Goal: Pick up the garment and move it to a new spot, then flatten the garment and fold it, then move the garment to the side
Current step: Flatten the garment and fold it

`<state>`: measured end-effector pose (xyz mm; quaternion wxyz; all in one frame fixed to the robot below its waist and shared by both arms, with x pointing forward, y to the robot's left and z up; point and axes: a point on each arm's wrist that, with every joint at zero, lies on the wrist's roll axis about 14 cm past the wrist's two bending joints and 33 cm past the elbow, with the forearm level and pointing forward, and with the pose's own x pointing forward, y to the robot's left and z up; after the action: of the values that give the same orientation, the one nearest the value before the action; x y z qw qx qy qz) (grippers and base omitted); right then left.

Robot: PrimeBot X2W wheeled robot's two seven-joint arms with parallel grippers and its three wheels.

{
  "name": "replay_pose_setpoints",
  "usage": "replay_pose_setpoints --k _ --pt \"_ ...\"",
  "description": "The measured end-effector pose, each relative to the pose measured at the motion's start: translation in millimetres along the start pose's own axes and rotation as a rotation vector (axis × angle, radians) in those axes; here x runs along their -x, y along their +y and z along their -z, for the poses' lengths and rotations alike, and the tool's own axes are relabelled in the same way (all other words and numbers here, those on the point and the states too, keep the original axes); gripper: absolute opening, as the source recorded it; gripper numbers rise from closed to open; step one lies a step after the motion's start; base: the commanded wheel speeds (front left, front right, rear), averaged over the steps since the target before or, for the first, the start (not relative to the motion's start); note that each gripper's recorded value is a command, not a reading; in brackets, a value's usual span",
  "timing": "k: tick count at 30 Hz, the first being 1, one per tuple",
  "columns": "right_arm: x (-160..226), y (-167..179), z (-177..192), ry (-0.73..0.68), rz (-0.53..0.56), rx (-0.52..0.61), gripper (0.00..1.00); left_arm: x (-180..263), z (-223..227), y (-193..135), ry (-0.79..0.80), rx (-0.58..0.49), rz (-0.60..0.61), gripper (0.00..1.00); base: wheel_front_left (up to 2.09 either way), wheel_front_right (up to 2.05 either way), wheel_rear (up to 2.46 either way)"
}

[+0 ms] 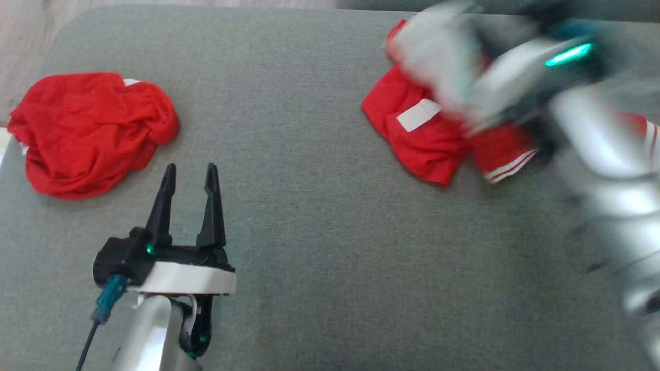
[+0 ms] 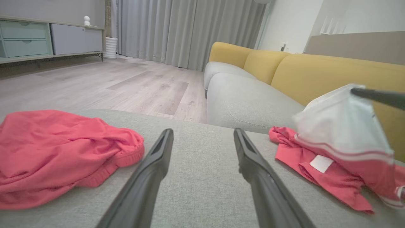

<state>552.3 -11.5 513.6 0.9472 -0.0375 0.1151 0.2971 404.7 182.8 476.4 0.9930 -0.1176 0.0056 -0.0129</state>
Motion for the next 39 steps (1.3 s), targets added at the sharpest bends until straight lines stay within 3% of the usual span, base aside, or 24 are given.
replay_pose_setpoints --k 3,5,6,9,15,19,25,34,39 --pt "23 -89 -14 -0.027 0.203 0.008 0.0 -1 3 -5 0.009 0.002 0.017 1.0 0.0 0.0 0.0" --pt "34 -121 -12 -0.041 0.285 0.004 0.0 -1 6 -6 0.017 0.002 0.022 1.0 0.0 0.0 0.0" --pt "37 -130 -11 -0.055 0.309 0.001 1.0 -1 7 -6 0.021 0.001 0.021 1.0 0.0 0.0 0.0" --pt "42 -151 4 -0.046 0.379 -0.014 1.0 -1 12 -4 0.034 0.0 0.015 1.0 0.0 0.0 0.0" --pt "53 -160 -6 -0.118 0.421 0.029 1.0 -2 12 -8 0.035 -0.002 0.027 1.0 0.0 0.0 0.0" --pt "58 -133 -19 -0.207 0.383 0.01 1.0 -2 6 -15 0.016 -0.003 0.047 1.0 0.0 0.0 0.0" --pt "99 -77 41 -0.164 0.327 -0.078 1.0 8 8 -29 0.023 0.007 0.086 1.0 0.0 0.0 0.0" --pt "196 -35 99 -0.134 0.442 -0.234 1.0 21 13 -51 0.038 0.007 0.153 1.0 0.0 0.0 0.0" --pt "221 -26 99 -0.121 0.477 -0.25 1.0 22 19 -61 0.055 0.008 0.183 1.0 0.0 0.0 0.0"
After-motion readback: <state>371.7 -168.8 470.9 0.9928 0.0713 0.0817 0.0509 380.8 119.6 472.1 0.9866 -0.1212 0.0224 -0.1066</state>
